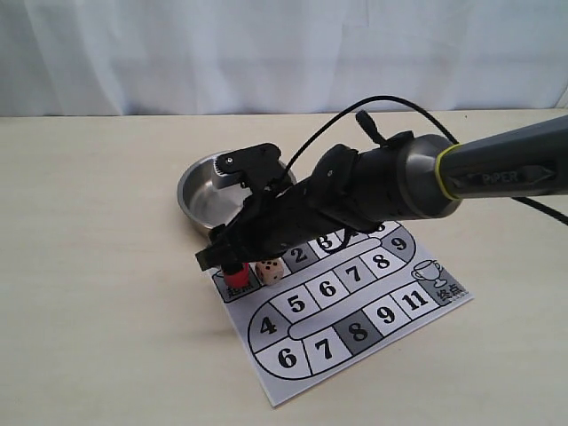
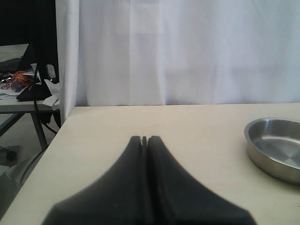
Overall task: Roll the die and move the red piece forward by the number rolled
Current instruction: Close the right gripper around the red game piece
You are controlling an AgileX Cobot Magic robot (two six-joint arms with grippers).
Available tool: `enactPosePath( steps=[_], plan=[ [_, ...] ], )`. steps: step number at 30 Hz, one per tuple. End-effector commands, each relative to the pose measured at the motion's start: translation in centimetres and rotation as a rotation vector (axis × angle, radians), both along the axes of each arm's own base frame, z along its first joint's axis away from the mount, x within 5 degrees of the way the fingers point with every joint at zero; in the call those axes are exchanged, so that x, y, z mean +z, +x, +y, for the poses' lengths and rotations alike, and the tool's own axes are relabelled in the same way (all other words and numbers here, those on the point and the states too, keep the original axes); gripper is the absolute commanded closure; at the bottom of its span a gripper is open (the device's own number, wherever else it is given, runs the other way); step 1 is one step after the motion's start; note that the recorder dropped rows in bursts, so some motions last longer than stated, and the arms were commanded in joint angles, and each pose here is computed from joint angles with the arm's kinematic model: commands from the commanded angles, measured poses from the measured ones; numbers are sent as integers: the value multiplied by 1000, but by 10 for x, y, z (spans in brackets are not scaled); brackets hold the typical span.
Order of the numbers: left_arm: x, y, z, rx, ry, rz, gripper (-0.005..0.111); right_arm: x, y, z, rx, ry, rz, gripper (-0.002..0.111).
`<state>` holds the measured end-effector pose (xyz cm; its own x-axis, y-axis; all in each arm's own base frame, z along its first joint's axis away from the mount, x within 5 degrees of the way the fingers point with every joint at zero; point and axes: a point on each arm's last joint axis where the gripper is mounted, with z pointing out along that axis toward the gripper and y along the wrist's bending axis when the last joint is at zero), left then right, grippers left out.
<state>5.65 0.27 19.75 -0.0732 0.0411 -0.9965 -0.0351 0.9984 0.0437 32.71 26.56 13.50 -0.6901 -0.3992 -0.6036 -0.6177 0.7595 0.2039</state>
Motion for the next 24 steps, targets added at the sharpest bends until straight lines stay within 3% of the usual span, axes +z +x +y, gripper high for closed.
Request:
enactPosePath(
  steps=[1,3,7,10,24],
  plan=[
    [3,0,0,-1,-3,-16,107,-12,1,0,-2,-15,20,44],
    [3,0,0,-1,-3,-16,107,-13,1,0,-8,-18,15,46],
    [3,0,0,-1,-3,-16,107,-12,4,0,-21,-18,-5,86],
    [3,0,0,-1,-3,-16,107,-11,6,-1,-34,-18,-26,104],
    [3,0,0,-1,-3,-18,107,-12,17,-18,-61,-30,-16,104]
  ],
)
